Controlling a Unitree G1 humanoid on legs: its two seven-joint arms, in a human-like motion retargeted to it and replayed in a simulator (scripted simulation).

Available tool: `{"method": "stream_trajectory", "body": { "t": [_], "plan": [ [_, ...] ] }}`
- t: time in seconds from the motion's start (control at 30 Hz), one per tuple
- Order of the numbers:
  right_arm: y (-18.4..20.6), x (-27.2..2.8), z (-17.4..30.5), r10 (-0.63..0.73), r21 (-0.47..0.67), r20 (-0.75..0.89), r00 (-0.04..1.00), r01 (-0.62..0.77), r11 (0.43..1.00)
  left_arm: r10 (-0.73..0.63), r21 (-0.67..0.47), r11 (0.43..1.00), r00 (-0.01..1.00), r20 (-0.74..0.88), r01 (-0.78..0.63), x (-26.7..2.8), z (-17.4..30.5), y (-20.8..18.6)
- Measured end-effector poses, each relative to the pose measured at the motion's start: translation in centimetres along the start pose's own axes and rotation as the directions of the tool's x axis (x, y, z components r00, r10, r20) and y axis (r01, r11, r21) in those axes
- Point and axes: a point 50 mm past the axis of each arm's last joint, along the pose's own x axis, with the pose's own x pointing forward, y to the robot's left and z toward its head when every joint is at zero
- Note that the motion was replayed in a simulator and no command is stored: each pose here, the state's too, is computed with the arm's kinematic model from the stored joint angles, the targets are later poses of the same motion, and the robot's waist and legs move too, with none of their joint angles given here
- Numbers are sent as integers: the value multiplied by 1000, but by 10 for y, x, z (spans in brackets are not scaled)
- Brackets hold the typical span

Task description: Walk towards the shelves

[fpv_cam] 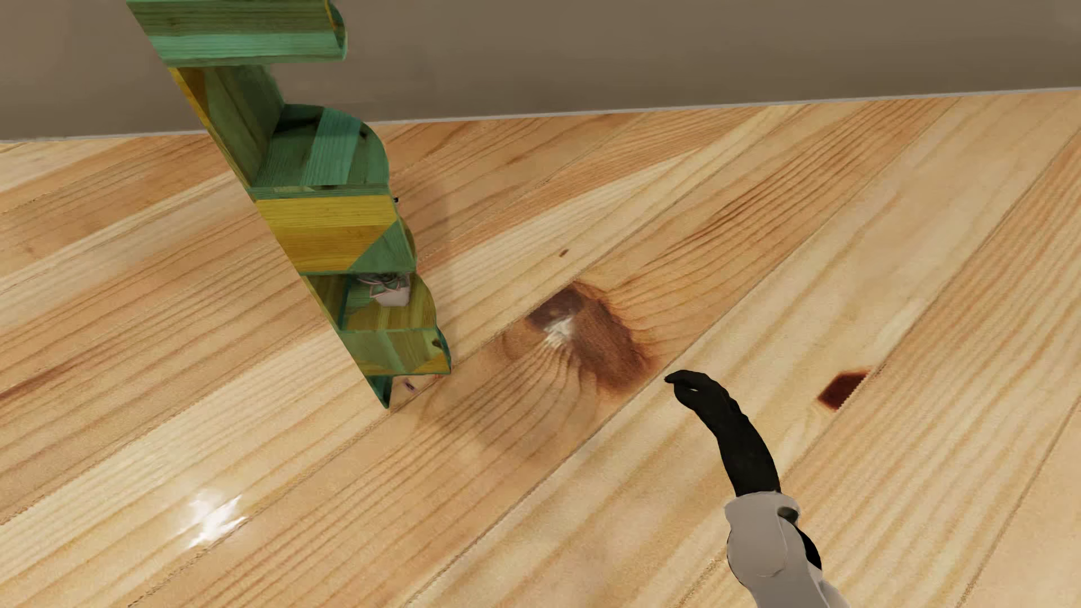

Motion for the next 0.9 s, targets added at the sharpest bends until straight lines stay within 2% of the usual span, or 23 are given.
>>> {"method": "stream_trajectory", "body": {
  "t": [0.07, 0.13, 0.2, 0.27, 0.37, 0.47, 0.53, 0.6, 0.7, 0.77, 0.83, 0.9],
  "plan": [
    [3, -16, -35, 4, -23, -203, 979, -9, 1000, 43, -23, 999, 999, 28, -42, 7, 18, 13],
    [17, -45, -73, 57, -17, -426, 903, -71, 997, 137, -51, 990, 984, 118, -132, 15, 51, 42],
    [31, -83, -106, 143, -8, -596, 790, -184, 983, 254, -79, 967, 935, 247, -242, 15, 95, 78],
    [47, -125, -131, 244, 36, -745, 621, -328, 944, 346, -110, 938, 853, 391, -330, 6, 141, 110],
    [55, -180, -153, 312, 117, -873, 374, -461, 880, 454, -200, 884, 674, 582, -422, -25, 196, 145],
    [57, -207, -159, 336, 172, -906, 257, -501, 848, 472, -231, 865, 569, 673, -445, -46, 220, 161],
    [56, -206, -158, 343, 182, -900, 270, -482, 857, 449, -208, 876, 581, 679, -435, -45, 221, 161],
    [52, -194, -156, 315, 149, -886, 341, -433, 889, 394, -146, 906, 669, 631, -397, -30, 210, 151],
    [46, -161, -147, 254, 55, -834, 489, -383, 922, 258, -11, 959, 860, 440, -282, 3, 172, 121],
    [46, -137, -138, 248, 38, -793, 556, -361, 932, 152, 64, 982, 946, 286, -177, 20, 138, 94],
    [45, -123, -132, 263, 30, -747, 611, -363, 931, 66, 128, 988, 981, 184, -91, 27, 108, 70],
    [47, -111, -125, 276, 22, -710, 648, -372, 928, 19, 134, 990, 991, 129, -36, 27, 89, 50]
  ]
}}
